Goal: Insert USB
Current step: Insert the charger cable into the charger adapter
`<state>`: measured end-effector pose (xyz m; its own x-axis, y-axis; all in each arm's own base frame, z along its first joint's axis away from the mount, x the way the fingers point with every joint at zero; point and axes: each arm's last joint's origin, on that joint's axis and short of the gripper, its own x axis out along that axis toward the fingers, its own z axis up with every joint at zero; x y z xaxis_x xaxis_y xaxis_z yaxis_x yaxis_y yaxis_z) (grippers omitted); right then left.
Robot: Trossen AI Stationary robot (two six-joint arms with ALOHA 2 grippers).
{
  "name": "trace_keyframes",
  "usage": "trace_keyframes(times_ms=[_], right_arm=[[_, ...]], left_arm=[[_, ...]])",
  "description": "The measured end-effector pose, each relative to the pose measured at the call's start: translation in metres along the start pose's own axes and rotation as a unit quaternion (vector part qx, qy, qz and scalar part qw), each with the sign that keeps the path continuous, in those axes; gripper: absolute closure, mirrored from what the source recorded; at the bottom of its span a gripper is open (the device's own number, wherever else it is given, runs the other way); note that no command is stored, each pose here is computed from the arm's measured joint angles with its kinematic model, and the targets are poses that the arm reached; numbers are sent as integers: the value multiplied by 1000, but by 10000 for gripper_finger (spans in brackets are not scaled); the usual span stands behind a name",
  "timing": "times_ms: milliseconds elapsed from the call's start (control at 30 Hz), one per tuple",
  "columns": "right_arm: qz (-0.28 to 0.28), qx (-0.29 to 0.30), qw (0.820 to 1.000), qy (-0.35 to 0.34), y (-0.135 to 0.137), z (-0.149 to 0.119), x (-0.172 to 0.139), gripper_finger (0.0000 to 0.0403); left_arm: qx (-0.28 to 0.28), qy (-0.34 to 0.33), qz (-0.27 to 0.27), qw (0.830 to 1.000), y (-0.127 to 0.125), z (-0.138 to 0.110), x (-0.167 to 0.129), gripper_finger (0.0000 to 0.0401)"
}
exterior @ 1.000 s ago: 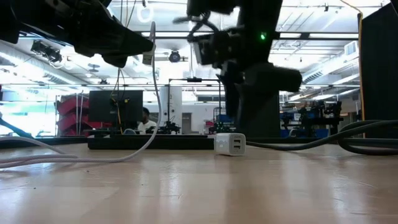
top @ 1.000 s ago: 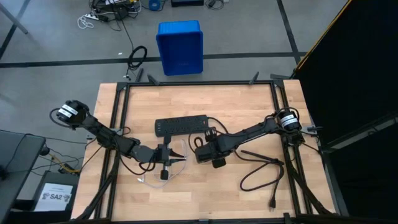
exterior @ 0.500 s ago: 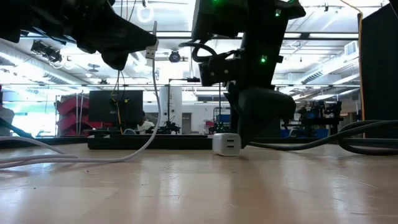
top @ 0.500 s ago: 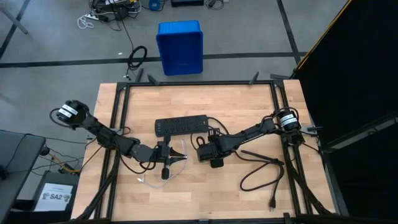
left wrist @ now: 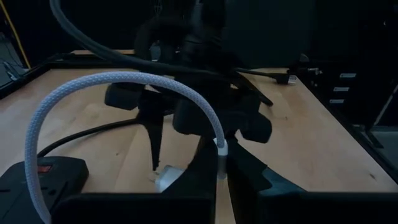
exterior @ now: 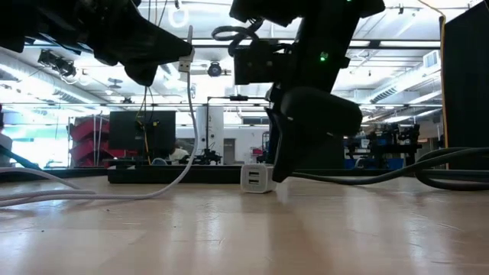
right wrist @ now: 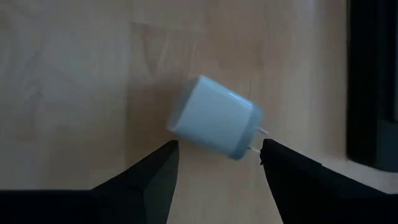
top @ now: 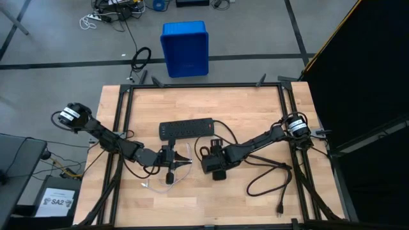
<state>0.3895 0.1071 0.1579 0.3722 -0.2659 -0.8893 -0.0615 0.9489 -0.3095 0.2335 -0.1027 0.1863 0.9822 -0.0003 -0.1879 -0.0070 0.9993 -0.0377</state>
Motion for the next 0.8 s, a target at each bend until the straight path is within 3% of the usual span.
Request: trace_keyframes(times_ms=[233, 467, 800], right_arm=[[-9, -94, 996, 0, -1, 1, 0, 197], [12, -147, 989, -24, -2, 12, -8, 181], [39, -123, 991, -38, -16, 17, -3, 158]], left_arm=[[3, 3, -4, 1000, 0, -1, 0, 401], [9, 6, -5, 1000, 0, -1, 0, 401], [11, 7, -7, 1000, 0, -1, 0, 401]])
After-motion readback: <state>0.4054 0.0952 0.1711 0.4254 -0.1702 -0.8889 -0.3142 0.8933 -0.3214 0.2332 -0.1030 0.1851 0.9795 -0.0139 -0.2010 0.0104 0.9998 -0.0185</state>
